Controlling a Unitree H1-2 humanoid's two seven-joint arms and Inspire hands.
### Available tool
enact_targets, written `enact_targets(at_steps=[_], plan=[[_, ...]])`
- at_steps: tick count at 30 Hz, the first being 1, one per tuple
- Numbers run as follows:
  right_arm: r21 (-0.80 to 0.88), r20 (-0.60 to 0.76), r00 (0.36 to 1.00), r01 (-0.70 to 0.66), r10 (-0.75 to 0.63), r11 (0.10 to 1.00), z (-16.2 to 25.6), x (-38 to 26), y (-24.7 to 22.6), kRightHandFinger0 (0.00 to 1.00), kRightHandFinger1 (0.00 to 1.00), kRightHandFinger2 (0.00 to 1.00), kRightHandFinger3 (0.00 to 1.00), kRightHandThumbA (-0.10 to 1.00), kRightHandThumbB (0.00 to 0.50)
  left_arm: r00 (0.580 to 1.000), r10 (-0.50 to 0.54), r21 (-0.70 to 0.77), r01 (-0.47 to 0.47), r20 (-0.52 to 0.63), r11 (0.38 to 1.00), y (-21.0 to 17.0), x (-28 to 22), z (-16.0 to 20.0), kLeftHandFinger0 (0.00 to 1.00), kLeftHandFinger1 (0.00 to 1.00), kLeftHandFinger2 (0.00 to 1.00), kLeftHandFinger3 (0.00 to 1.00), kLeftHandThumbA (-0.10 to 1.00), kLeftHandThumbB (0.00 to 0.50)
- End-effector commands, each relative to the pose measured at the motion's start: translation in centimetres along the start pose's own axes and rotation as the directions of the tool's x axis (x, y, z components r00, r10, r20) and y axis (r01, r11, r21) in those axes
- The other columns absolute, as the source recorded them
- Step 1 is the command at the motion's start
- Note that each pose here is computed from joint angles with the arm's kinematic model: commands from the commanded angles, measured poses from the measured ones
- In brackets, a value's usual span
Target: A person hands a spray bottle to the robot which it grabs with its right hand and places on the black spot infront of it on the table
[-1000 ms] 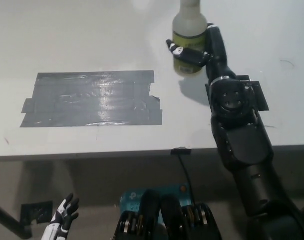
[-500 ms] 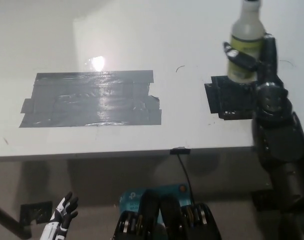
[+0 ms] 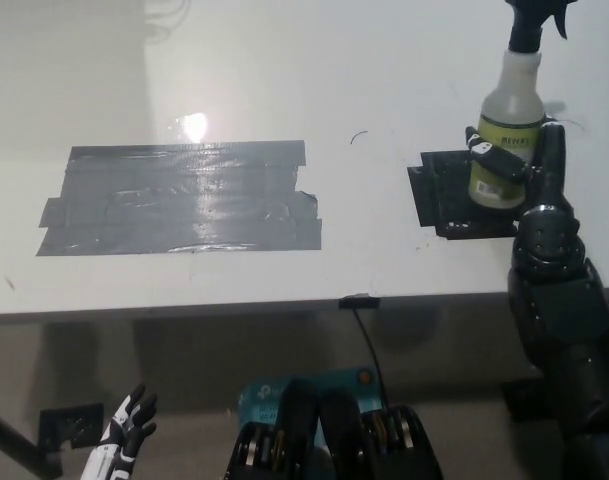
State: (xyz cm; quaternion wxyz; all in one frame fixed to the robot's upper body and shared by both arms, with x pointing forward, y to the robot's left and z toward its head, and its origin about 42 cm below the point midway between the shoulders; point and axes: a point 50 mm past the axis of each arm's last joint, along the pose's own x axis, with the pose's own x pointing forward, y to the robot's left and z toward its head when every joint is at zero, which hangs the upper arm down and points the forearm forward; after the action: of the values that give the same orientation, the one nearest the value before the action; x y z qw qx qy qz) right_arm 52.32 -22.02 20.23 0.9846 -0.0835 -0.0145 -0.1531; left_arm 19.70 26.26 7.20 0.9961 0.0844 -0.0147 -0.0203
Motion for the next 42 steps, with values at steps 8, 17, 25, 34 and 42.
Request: enact_targets(at_steps=[8,17,25,34,42], plan=[[0.207,0.267,0.96,0.028,-0.085,0.978,7.2,0.4,3.1,0.0,0.13,0.45,0.4,0.17,0.245,0.998,0.002,-0.015,-0.001,0.057,1.0,-0.1,0.2,0.8,1.0,1.0,1.0,1.0,0.94,0.211],[0.196,0.329,0.933,0.087,-0.149,0.977,7.8,-0.3,3.7,0.0,0.16,0.47,0.48,0.2,0.22,0.998,-0.005,-0.012,0.006,0.066,1.0,-0.2,0.5,0.8,1.0,1.0,1.0,1.0,0.94,0.195],[0.233,0.333,0.919,0.139,-0.213,0.963,6.1,-1.2,4.4,0.01,0.21,0.51,0.48,0.22,0.225,0.998,0.0,-0.019,0.001,0.057,1.0,-0.4,0.1,0.6,1.0,1.0,1.0,1.0,0.95,0.187],[0.193,0.376,0.893,0.184,-0.246,0.964,5.8,-1.3,4.6,0.06,0.27,0.56,0.52,0.29,0.216,0.998,-0.004,-0.018,0.005,0.061,1.0,-0.3,0.5,0.8,1.0,1.0,1.0,1.0,0.95,0.205],[0.185,0.378,0.893,0.187,-0.246,0.965,5.0,-1.8,5.1,0.02,0.22,0.52,0.51,0.29,0.211,0.998,-0.004,-0.02,0.006,0.057,1.0,-0.5,0.4,0.7,1.0,1.0,1.0,1.0,0.96,0.191]])
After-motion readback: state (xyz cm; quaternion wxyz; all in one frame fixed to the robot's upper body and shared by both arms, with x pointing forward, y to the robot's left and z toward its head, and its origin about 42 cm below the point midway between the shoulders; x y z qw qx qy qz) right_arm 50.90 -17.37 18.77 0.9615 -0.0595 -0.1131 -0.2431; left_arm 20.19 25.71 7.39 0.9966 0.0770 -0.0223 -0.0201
